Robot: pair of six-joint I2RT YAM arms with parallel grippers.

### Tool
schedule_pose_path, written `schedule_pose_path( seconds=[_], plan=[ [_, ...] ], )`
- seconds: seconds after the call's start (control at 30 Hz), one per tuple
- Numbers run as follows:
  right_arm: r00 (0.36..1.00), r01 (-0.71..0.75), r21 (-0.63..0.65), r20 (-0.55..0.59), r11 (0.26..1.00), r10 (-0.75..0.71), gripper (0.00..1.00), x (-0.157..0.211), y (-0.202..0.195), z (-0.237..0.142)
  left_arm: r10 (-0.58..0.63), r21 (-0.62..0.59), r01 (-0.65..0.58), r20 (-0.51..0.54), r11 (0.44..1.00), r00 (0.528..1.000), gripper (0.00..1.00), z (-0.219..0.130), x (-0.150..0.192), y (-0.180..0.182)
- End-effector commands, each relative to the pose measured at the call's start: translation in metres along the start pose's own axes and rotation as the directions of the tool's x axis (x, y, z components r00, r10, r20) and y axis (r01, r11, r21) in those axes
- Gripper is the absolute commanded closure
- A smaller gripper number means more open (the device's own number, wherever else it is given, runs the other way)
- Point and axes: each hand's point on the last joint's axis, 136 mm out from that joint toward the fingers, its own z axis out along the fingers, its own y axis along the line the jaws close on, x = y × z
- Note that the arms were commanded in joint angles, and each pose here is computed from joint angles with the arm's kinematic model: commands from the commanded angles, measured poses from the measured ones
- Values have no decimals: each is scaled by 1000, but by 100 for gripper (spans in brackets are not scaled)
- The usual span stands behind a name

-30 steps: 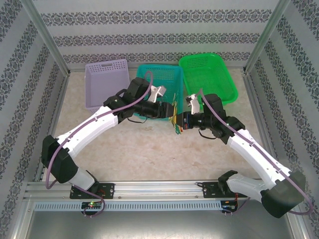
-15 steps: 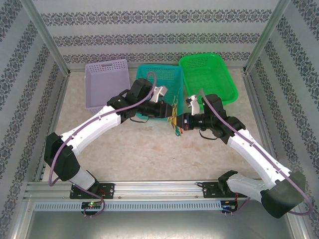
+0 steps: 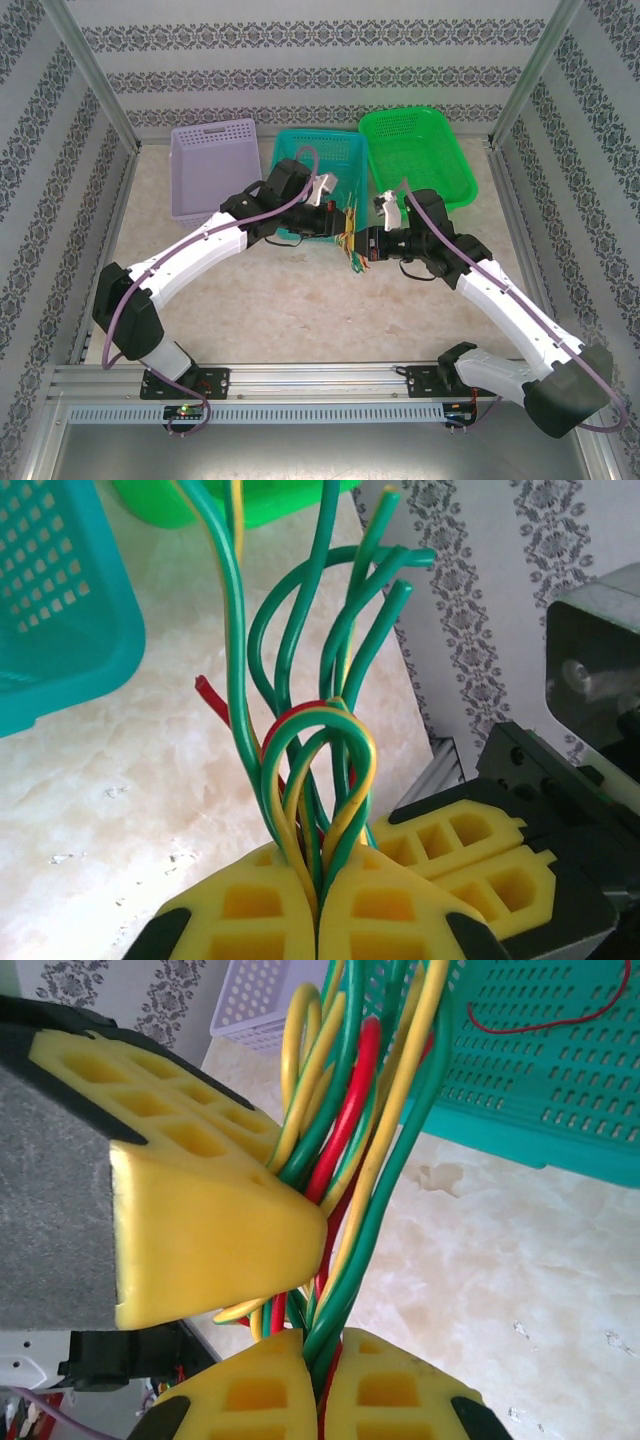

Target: Untangle the cables

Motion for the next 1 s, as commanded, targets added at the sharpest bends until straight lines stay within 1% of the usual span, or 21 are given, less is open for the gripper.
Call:
schedule_pose_path(
  seconds=[0.0,0.1,0.27,0.37,0.43,0.47,0.53,0.6,0.67,0.7,0.8,0.87,0.9,0.93,0.97],
  plan=[
    [993,-24,15,114,1000,22,100,-22,-2,-14,-18,-144,42,161,989,987,100,-23,-15,30],
    [974,-115,52,202,992,103,100,-34,-19,-24,-76,-109,106,249,988,966,100,-39,-20,36],
    [933,-207,37,309,978,186,100,-51,-27,-35,-167,-69,196,301,978,939,100,-50,-15,53],
    [910,-253,53,352,966,219,100,-55,-34,-39,-220,-37,247,341,968,914,100,-59,-13,61],
    [881,-305,71,398,950,254,100,-56,-44,-45,-258,-32,292,378,956,889,100,-66,-12,70],
    [857,-347,77,431,935,283,100,-56,-50,-49,-285,-32,324,404,945,869,100,-70,-11,76],
    [803,-423,74,492,903,336,100,-55,-64,-54,-344,9,384,462,923,817,100,-80,-13,84],
    [731,-508,65,560,859,390,100,-52,-79,-61,-417,60,453,514,889,750,100,-88,-13,94],
    [660,-573,39,614,819,433,100,-49,-92,-67,-477,107,507,546,855,688,100,-94,-11,102],
    [616,-614,25,640,789,459,100,-46,-99,-70,-513,134,540,561,831,650,100,-97,-10,106],
    [487,-720,-41,681,692,547,100,-33,-119,-73,-599,226,601,590,766,542,100,-105,-8,116],
    [422,-764,-81,688,640,590,100,-26,-128,-71,-632,276,614,599,739,491,100,-109,-9,119],
    [422,-756,-94,687,647,592,100,-28,-127,-69,-641,291,615,599,733,480,100,-110,-11,118],
    [447,-742,-78,683,665,579,100,-31,-122,-68,-645,298,613,595,732,480,100,-110,-12,116],
    [496,-716,-37,676,697,546,100,-35,-116,-68,-647,295,615,587,731,487,100,-107,-13,115]
  ],
)
